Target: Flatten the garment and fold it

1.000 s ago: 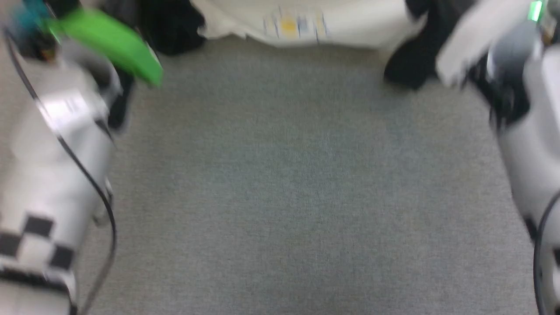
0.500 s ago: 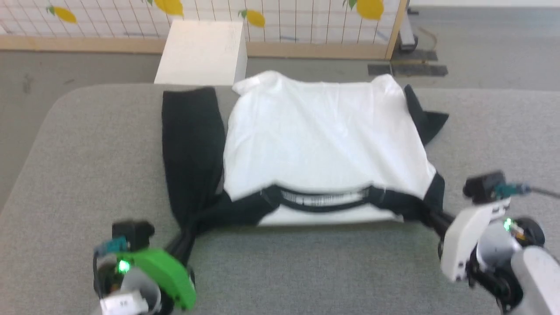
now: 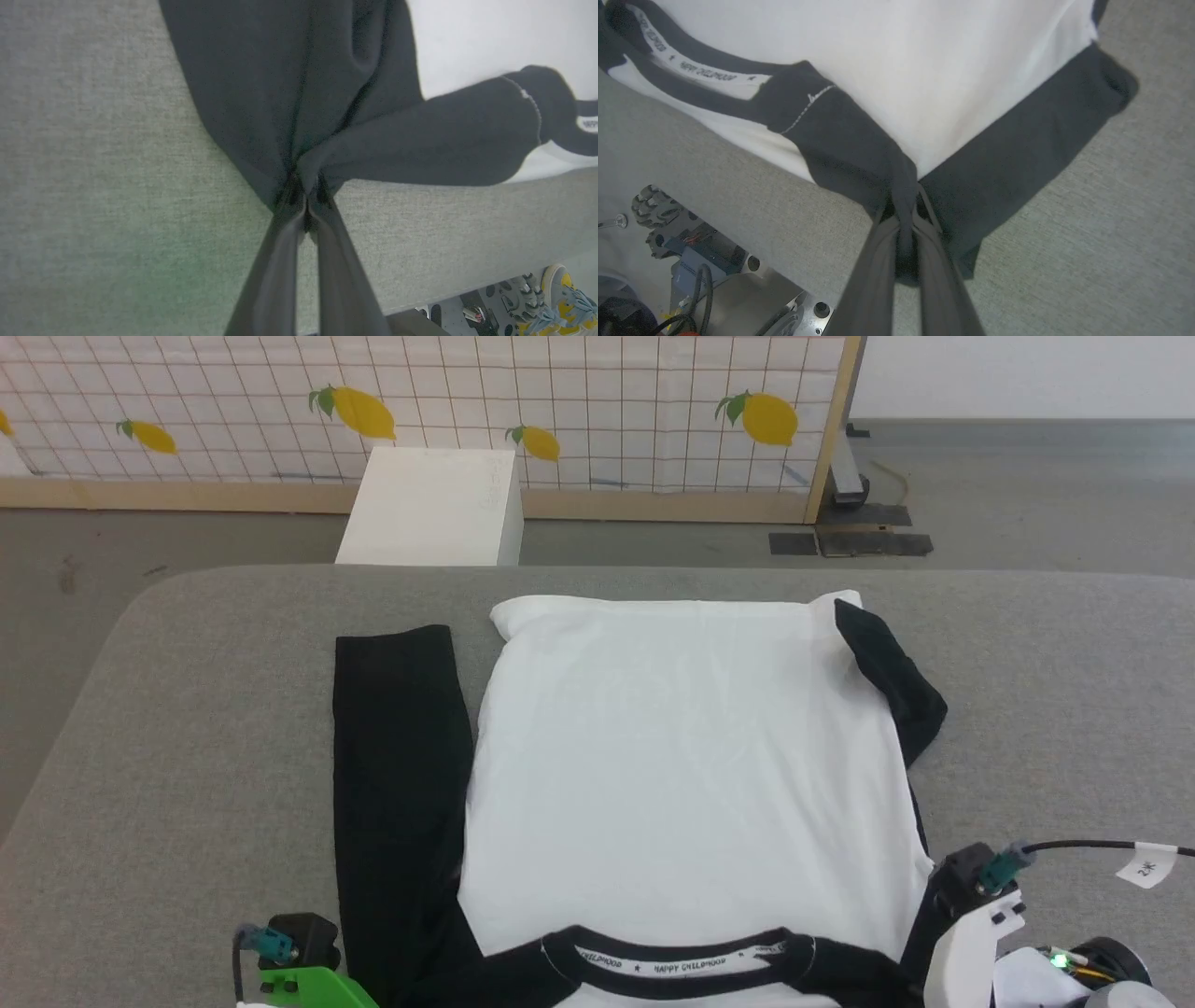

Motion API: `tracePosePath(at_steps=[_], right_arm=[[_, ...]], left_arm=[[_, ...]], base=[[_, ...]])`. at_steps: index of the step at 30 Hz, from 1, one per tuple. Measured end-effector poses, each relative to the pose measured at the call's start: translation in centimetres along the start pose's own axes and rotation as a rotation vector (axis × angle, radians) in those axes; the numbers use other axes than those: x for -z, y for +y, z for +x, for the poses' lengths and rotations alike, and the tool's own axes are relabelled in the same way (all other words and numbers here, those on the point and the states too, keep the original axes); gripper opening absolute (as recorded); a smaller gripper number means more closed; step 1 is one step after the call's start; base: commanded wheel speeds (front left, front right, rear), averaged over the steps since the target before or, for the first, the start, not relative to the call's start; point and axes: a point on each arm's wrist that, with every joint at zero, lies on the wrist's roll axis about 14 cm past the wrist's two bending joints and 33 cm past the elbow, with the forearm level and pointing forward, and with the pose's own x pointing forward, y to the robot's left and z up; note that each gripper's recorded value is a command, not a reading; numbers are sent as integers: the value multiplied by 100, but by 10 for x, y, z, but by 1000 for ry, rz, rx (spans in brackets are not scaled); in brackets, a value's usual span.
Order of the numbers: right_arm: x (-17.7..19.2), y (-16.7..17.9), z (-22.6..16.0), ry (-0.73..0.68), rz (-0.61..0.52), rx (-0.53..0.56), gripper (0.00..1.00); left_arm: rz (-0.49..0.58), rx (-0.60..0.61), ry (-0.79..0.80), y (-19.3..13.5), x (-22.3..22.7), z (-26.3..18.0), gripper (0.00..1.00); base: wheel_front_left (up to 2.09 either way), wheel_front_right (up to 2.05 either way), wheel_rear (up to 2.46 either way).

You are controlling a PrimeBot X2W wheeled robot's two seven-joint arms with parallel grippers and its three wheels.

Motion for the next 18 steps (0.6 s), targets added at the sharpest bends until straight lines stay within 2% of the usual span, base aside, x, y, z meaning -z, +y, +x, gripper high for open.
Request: tracePosePath(at_steps=[6, 9, 10, 11, 12, 13, 18], right_arm=[[23, 8, 7, 146, -12, -17, 0], [24, 13, 10, 151, -5, -25, 0], [22, 11, 10, 138, -6, -18, 0], [20, 11, 10, 129, 0, -14, 20], [20, 10, 9, 127, -2, -11, 72], [17, 9, 9, 112, -2, -4, 100], [-2, 2, -2, 18, 43, 9, 100]], left_arm=[[-46, 12, 65, -3, 9, 3, 0], [-69, 18, 71, -3, 8, 5, 0], [-73, 18, 70, -3, 8, 5, 24], [-81, 20, 72, -4, 8, 5, 81], [-88, 19, 67, -3, 6, 4, 100], [-92, 16, 61, -3, 4, 4, 100], [-126, 39, 24, -10, -8, -4, 100]], base=[[0, 0, 0], [0, 0, 0], [0, 0, 0], [0, 0, 0], [0, 0, 0], [0, 0, 0], [0, 0, 0]])
